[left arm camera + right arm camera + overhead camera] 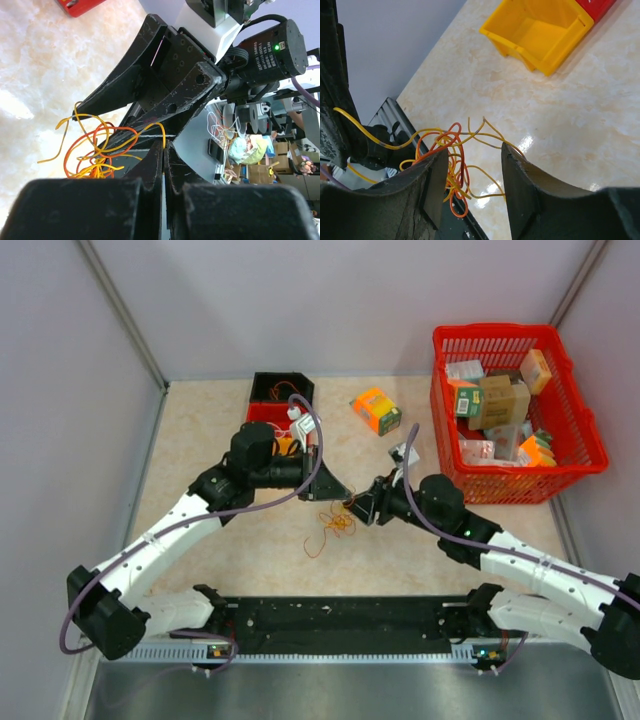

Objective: Untangle the cables

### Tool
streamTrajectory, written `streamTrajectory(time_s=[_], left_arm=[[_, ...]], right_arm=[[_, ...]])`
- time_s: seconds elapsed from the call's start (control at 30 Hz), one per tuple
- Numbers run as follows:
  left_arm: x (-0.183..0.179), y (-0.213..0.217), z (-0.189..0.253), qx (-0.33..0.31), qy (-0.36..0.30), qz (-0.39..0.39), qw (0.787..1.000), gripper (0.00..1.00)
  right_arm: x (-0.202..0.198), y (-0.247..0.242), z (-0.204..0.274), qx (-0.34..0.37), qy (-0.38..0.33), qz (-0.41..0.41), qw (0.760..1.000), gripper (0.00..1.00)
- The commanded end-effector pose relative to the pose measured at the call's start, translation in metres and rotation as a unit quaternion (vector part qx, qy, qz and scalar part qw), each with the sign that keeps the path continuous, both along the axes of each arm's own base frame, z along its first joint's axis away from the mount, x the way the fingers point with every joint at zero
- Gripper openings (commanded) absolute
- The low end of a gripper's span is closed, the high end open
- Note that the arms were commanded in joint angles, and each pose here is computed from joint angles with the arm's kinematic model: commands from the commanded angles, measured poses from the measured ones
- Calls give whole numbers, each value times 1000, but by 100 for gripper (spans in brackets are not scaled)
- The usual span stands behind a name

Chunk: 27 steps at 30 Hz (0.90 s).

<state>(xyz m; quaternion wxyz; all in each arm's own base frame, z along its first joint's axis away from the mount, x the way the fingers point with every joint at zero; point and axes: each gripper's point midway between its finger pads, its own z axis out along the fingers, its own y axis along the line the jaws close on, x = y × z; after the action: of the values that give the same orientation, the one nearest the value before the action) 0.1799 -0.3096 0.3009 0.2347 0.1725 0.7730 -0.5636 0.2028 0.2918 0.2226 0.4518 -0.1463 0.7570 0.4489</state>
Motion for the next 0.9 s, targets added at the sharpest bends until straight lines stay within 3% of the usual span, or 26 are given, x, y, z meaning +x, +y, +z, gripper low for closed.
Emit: streamTrajectory(time_s=[0.0,0.03,0.13,0.17,0.23,0.33,0.47,0.63,0.87], left_arm=[[-9,-9,22,-44,-23,-39,998,0],[-11,-8,27,-48,-28,-40,998,0],[-15,-4,41,-59,-57,-43,996,0],[-16,-2,44,-56,-63,-39,996,0],[-12,9,53,-37,-97,-5,995,0],[7,42,76,12,-178,98,979,0],[27,116,119,46,-278,282,917,0],[17,192,171,3,-355,433,829,0],[1,235,212,5,-404,486,775,0]], right_arm=[[14,-1,20,14,-20,-27,999,42],[19,-3,16,9,-14,-43,999,38],[36,-17,-1,-12,13,-114,993,5],[42,-30,-16,-35,35,-153,987,0],[51,-59,-41,-72,67,-237,967,0],[49,-90,-74,-127,90,-290,944,0],[33,-110,-109,-170,106,-293,935,1],[10,-133,-150,-215,128,-288,924,0],[3,-148,-162,-243,132,-296,914,0]])
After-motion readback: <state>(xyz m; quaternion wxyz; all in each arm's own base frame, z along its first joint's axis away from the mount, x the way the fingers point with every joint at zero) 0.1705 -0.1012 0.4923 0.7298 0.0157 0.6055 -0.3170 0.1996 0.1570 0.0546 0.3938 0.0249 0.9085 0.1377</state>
